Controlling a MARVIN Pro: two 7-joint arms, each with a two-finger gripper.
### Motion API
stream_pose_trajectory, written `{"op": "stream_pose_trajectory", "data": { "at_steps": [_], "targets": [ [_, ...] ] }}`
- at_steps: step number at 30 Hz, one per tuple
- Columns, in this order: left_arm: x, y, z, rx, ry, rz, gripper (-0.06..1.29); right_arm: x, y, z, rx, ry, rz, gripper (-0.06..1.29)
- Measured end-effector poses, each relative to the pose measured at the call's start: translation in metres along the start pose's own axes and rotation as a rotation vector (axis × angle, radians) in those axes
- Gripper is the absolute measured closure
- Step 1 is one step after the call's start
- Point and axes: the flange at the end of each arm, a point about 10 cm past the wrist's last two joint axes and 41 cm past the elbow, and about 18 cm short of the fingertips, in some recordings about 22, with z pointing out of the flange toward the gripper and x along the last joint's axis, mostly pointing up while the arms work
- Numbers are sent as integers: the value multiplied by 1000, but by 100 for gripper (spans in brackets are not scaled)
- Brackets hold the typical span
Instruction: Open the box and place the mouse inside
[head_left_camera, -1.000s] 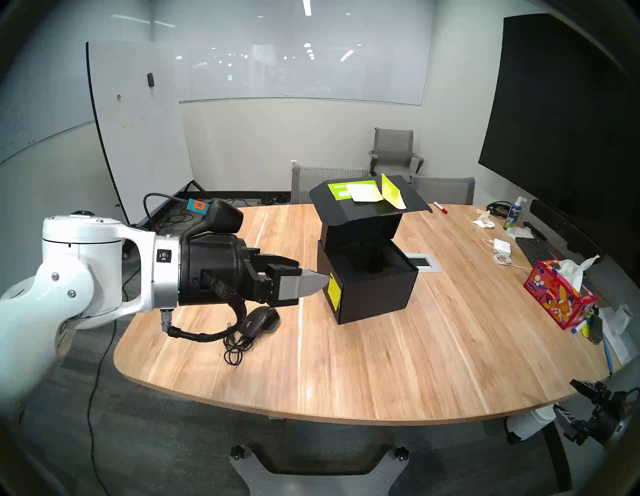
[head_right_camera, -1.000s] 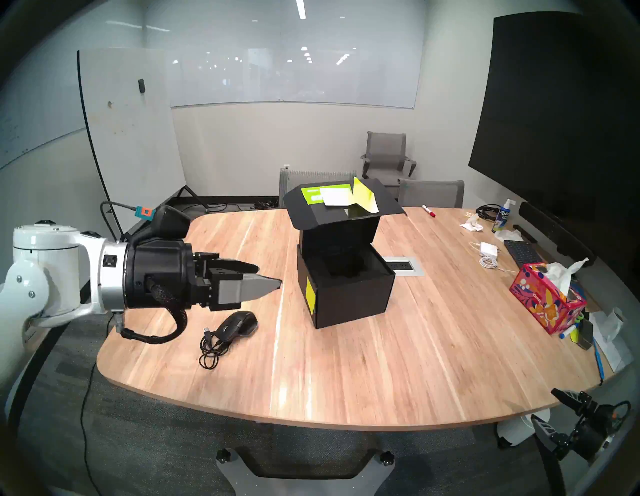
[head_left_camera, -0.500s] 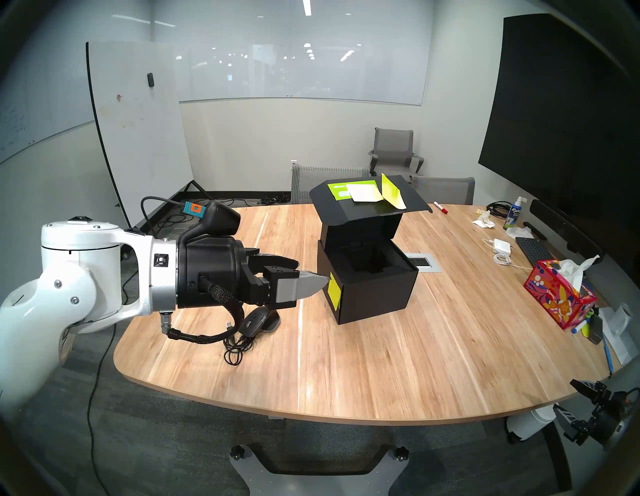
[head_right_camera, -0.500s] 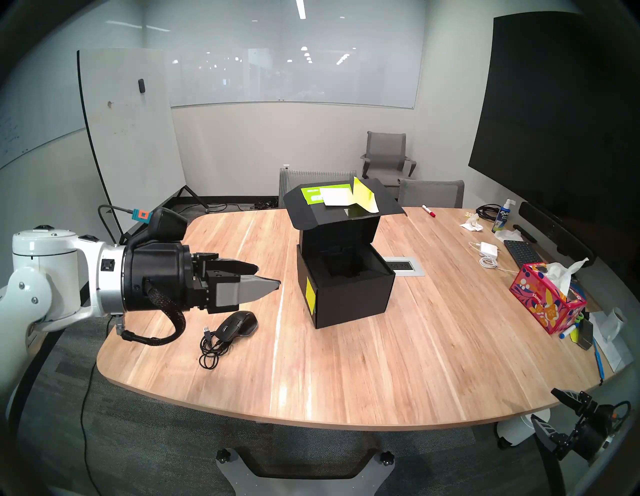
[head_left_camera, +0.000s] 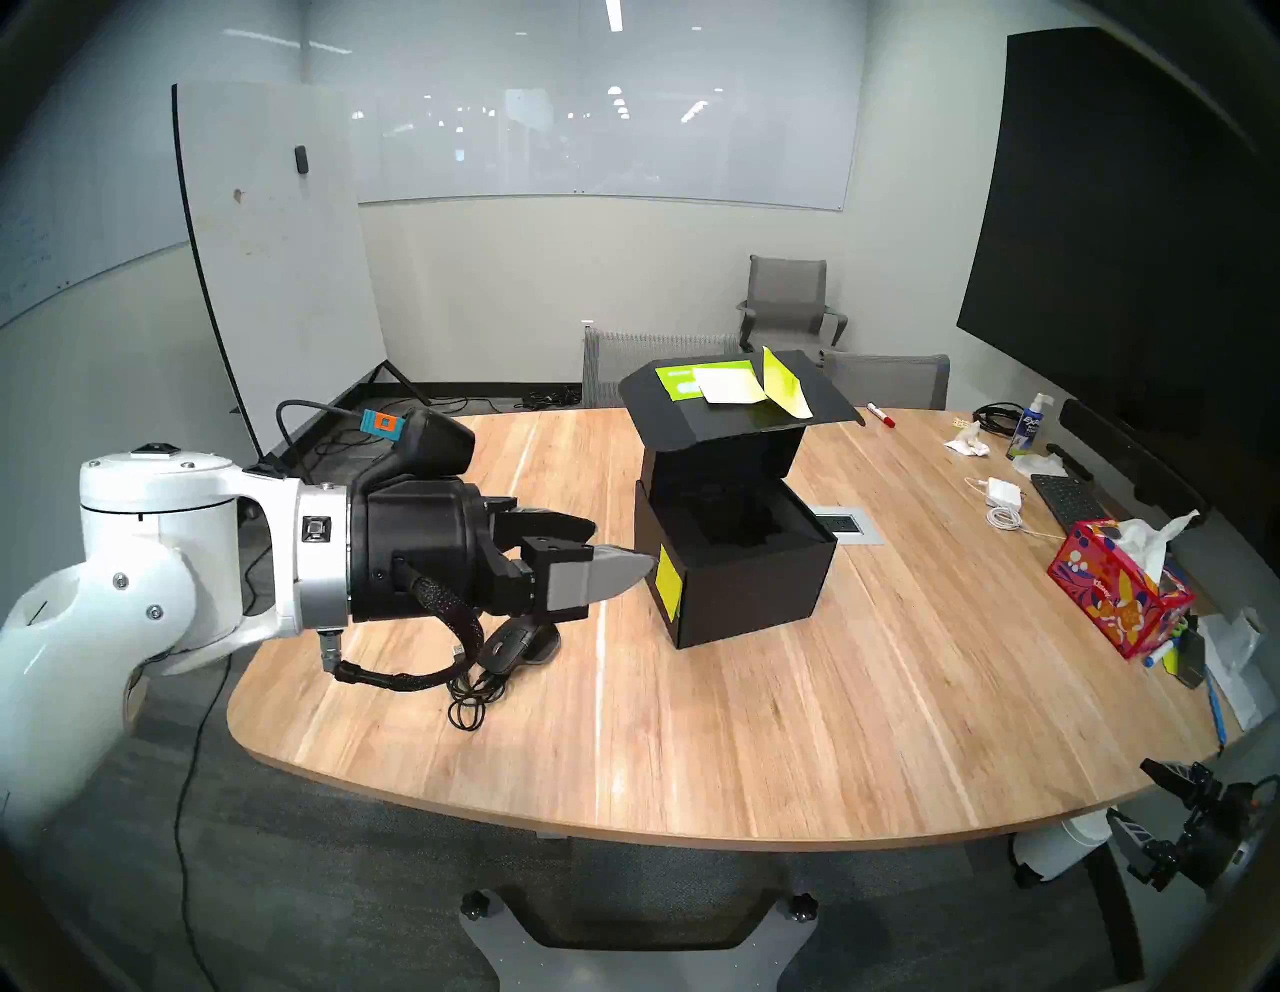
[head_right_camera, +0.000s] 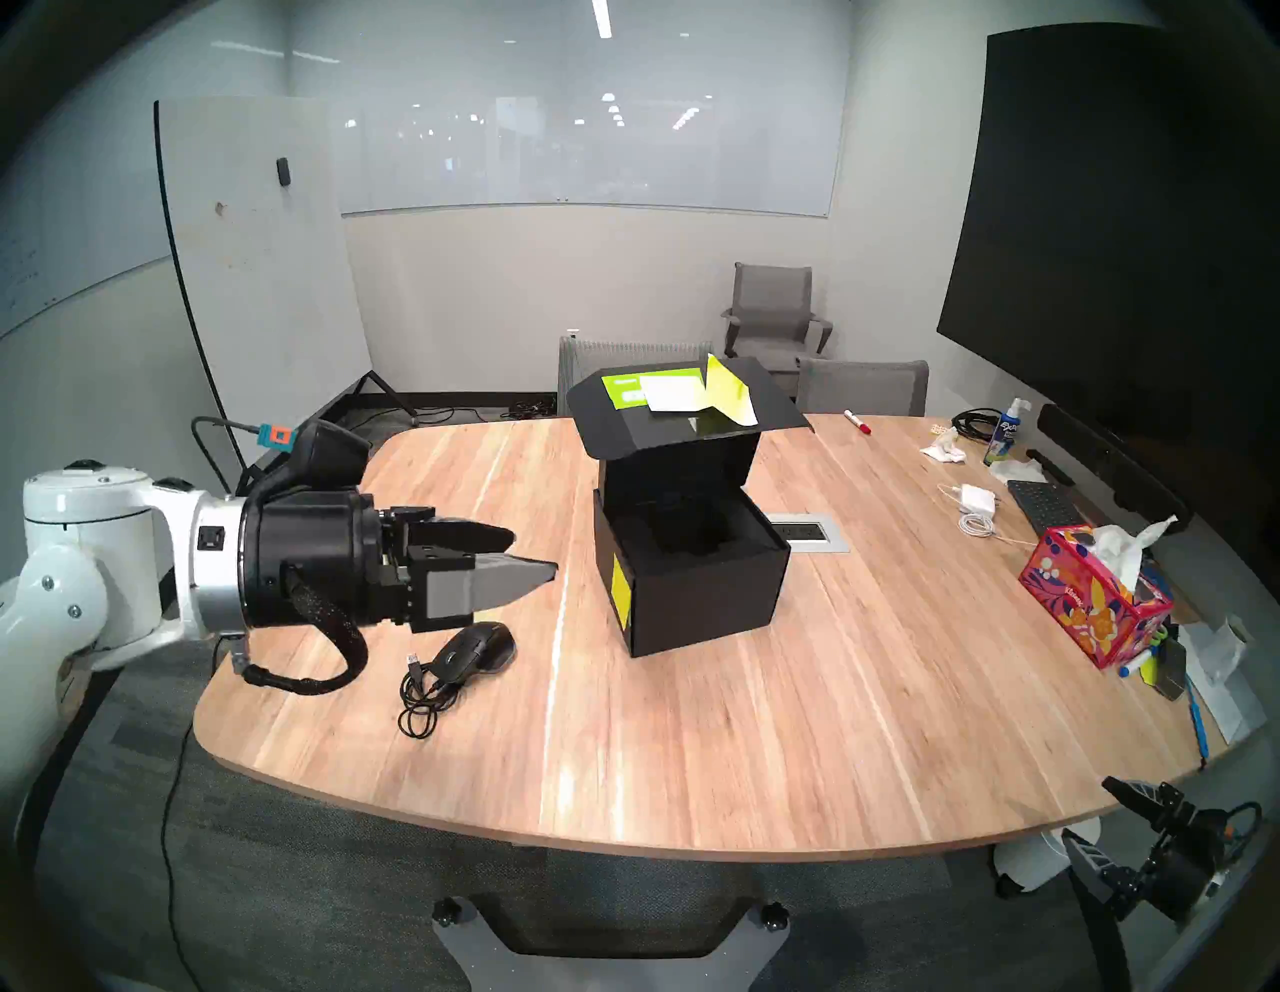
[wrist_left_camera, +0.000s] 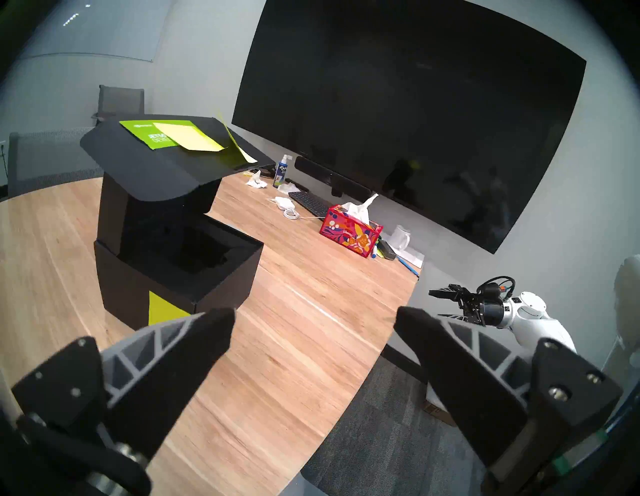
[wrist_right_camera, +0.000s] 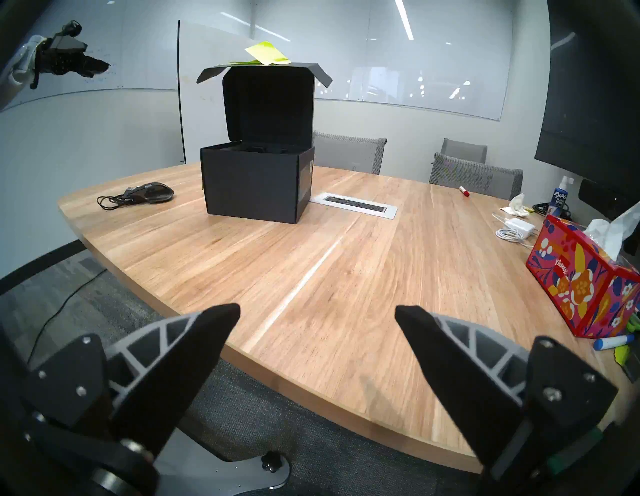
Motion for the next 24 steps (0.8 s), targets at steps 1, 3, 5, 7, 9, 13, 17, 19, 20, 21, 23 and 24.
{"op": "stream_pose_trajectory", "data": {
  "at_steps": [1, 3, 5, 7, 9, 13, 17, 19, 20, 21, 23, 24],
  "targets": [
    [0, 0, 0, -1, 1, 1, -3, 0, 0, 0, 0, 0, 0, 0],
    [-1, 0, 0, -2, 4, 4, -3, 0, 0, 0, 0, 0, 0, 0],
    [-1, 0, -1, -3, 6, 5, -3, 0, 0, 0, 0, 0, 0, 0],
    [-2, -1, -1, -5, 9, 7, -3, 0, 0, 0, 0, 0, 0, 0],
    [-2, -1, -1, -6, 12, 8, -3, 0, 0, 0, 0, 0, 0, 0],
    [-3, -1, -2, -8, 16, 12, -3, 0, 0, 0, 0, 0, 0, 0],
    [-4, -1, -2, -10, 20, 14, -3, 0, 0, 0, 0, 0, 0, 0],
    [-4, -1, -2, -12, 22, 15, -3, 0, 0, 0, 0, 0, 0, 0],
    [-5, -1, -3, -13, 23, 16, -3, 0, 0, 0, 0, 0, 0, 0],
    [-5, -1, -3, -13, 24, 16, -3, 0, 0, 0, 0, 0, 0, 0],
    [-5, -1, -3, -14, 26, 18, -3, 0, 0, 0, 0, 0, 0, 0],
    [-5, -2, -3, -14, 27, 19, -3, 0, 0, 0, 0, 0, 0, 0]
  ]
}}
